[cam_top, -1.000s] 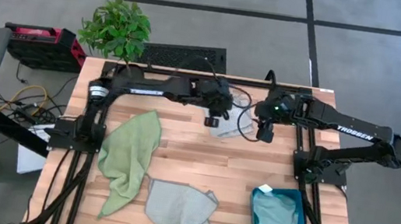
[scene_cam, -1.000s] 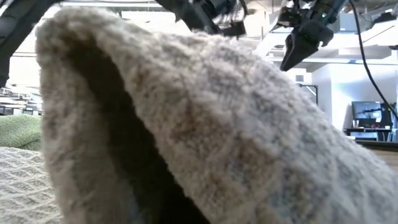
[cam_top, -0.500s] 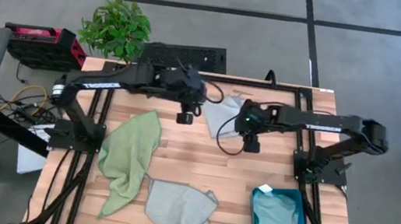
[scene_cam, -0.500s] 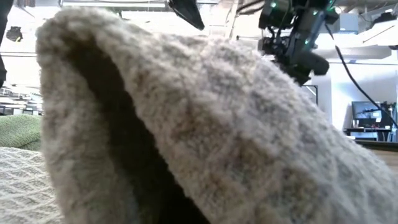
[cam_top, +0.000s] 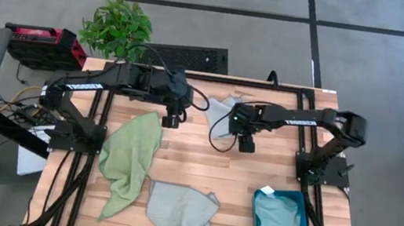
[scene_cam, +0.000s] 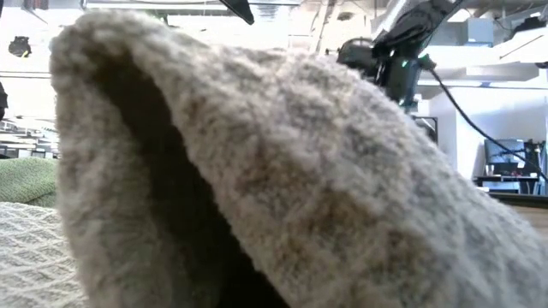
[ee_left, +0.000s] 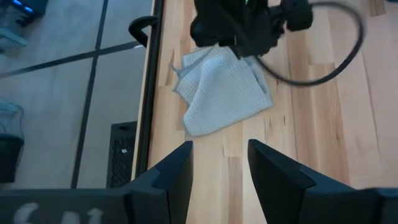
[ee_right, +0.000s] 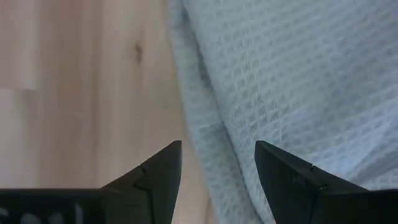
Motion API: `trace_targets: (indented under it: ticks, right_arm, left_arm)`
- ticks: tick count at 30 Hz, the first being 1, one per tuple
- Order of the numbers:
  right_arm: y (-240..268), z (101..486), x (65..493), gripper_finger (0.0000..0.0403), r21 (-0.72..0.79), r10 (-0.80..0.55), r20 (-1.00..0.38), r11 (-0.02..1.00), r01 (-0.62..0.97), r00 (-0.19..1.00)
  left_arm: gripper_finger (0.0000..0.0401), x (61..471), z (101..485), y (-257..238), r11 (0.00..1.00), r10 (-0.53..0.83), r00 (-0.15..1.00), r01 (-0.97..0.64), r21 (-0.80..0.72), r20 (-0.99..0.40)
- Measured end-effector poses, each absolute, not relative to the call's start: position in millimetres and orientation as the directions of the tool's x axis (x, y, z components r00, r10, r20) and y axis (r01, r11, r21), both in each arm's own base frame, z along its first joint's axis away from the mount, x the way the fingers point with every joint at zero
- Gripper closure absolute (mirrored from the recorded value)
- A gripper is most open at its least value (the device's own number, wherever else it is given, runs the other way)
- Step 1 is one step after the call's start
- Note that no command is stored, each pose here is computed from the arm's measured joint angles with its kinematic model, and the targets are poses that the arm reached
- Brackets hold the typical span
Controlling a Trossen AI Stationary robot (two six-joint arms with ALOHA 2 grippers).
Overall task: Fold microfiber towels
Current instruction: Put the top gray microfiber towel into the blue bin
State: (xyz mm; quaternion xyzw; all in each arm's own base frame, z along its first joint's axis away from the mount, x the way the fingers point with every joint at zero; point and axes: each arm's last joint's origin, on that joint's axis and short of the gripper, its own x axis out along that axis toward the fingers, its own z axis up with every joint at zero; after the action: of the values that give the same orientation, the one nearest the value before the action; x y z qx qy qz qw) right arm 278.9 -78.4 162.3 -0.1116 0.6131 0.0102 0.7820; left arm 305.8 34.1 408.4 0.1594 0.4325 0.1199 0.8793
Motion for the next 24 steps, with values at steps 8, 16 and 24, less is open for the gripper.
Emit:
trace_targets:
  ticks: [8, 16, 24]
  right_arm:
    - [-93, 149, 283, 0.0177, -0.169, -0.129, -0.96, 0.975, -0.147, 0.247]
    - [-101, 150, 283, 0.0177, -0.123, -0.074, -0.954, 0.98, -0.156, 0.29]
    - [-99, 146, 284, 0.0177, -0.097, -0.043, -0.956, 0.979, -0.177, 0.289]
  left_arm:
    - [0.0255, 305, 408, 34, 0.92, 0.349, 0.593, -0.072, 0.385, -0.725]
    - [0.0255, 305, 408, 34, 0.92, 0.35, 0.592, -0.071, 0.385, -0.726]
    - [0.0255, 305, 408, 34, 0.92, 0.35, 0.592, -0.072, 0.385, -0.726]
